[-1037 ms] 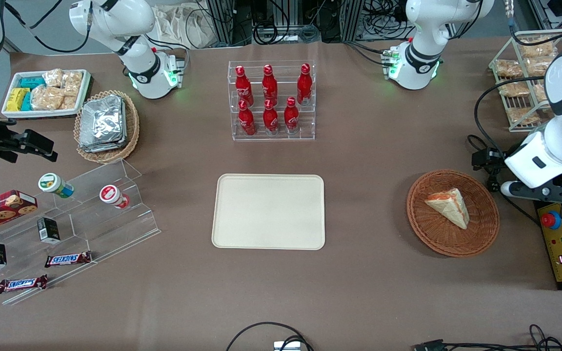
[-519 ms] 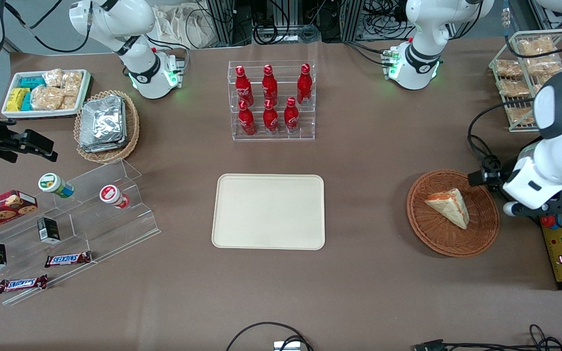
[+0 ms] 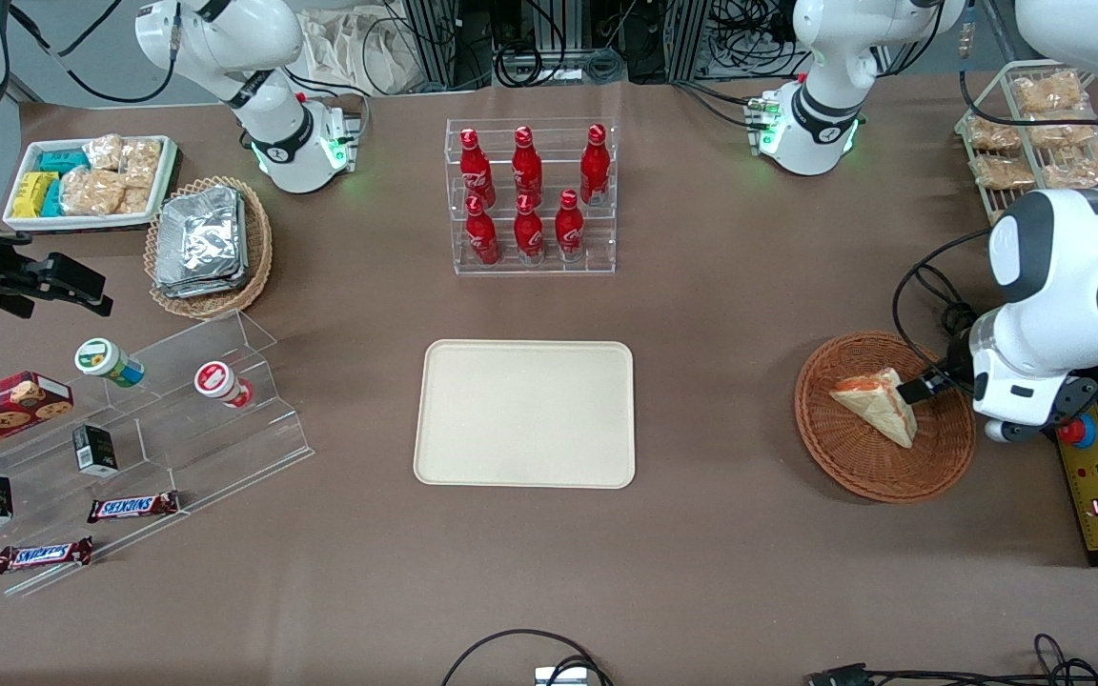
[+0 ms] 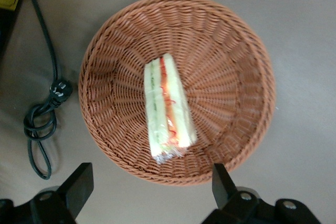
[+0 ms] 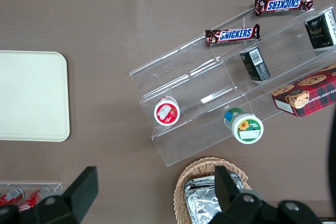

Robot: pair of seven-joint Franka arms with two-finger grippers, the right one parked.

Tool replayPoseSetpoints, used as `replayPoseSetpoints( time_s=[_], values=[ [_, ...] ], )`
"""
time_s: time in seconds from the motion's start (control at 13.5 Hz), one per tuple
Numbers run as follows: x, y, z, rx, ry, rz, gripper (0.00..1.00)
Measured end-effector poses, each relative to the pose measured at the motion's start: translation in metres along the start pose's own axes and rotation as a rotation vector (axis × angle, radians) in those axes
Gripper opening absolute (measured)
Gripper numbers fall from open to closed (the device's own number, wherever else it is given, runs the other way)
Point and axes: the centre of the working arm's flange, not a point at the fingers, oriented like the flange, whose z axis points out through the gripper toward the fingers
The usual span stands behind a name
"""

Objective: Place sandwich from basket to tray
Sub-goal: 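Lower the open left gripper and close it on the sandwich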

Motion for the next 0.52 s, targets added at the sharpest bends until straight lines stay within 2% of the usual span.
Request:
replayPoseSetpoints(
  time_s=[0.52],
  values=[
    [0.003, 0.002, 0.056, -0.015, -0.002, -0.403, 1.00]
  ],
)
